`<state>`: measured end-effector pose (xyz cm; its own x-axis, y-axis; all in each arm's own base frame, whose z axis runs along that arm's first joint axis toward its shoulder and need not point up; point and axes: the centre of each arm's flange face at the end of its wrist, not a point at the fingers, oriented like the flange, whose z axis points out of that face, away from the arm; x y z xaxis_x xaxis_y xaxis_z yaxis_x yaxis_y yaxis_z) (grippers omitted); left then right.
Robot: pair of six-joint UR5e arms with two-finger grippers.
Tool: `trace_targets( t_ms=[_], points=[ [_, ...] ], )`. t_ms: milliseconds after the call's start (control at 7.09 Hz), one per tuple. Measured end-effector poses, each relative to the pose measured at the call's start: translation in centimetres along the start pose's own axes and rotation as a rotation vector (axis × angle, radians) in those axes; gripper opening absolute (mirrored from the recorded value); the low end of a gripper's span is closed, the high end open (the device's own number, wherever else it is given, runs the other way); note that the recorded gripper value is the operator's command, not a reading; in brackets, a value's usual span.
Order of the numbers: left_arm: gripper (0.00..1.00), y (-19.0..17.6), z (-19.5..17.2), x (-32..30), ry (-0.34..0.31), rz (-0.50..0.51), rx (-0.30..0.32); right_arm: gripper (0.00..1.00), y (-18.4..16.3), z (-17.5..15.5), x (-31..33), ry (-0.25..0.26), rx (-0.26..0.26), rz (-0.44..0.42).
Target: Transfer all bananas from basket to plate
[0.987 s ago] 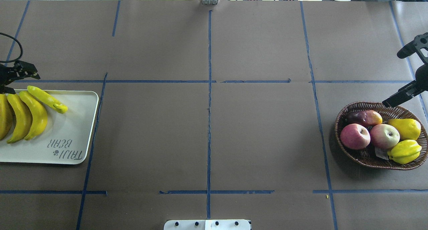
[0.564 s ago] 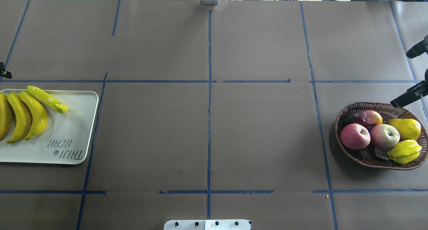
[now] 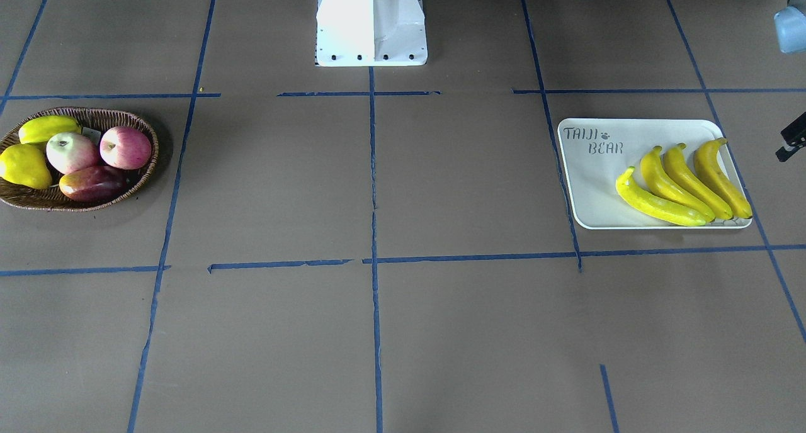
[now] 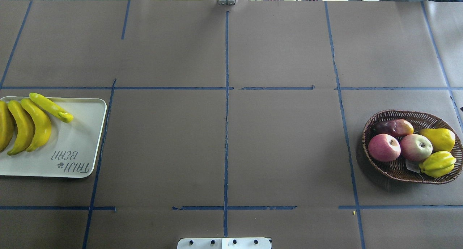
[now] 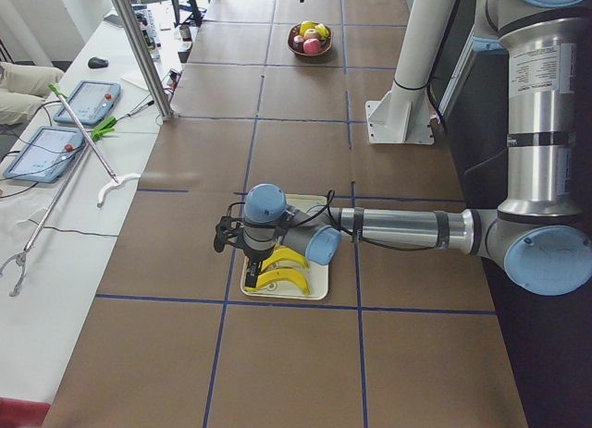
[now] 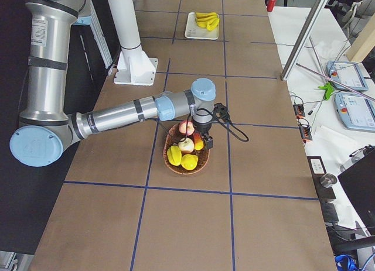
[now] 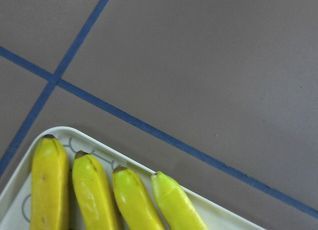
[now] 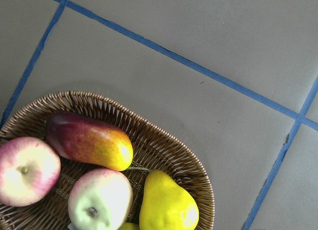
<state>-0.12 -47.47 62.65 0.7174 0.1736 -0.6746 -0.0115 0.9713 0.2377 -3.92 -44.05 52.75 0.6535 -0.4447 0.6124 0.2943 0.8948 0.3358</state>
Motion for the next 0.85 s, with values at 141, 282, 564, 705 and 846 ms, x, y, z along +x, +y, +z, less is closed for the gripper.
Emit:
trace_targets(
  t_ms=[141,282,564,705,846],
  points=[
    [1.00,0.4,-0.8,-1.7,-0.015,0.066,-0.048,1.00,0.8,-0.2,2.0,-0.008,0.005,0.002],
    [1.00,0.9,-1.6,-2.5,-0.017,0.087,-0.106,0.99,1.6,-0.4,3.7,-0.007,0.011,0.015],
    [1.00,2.1,-3.8,-3.5,-0.016,0.022,-0.181,0.99,3.9,-0.4,7.0,0.001,0.008,0.076],
    [1.00,2.8,-4.4,-4.0,-0.017,-0.009,-0.191,0.98,5.7,0.2,8.3,0.004,-0.005,0.122],
    [1.00,3.2,-4.5,-4.4,-0.019,-0.028,-0.194,0.98,7.3,0.9,9.2,0.004,-0.024,0.164]
  ],
)
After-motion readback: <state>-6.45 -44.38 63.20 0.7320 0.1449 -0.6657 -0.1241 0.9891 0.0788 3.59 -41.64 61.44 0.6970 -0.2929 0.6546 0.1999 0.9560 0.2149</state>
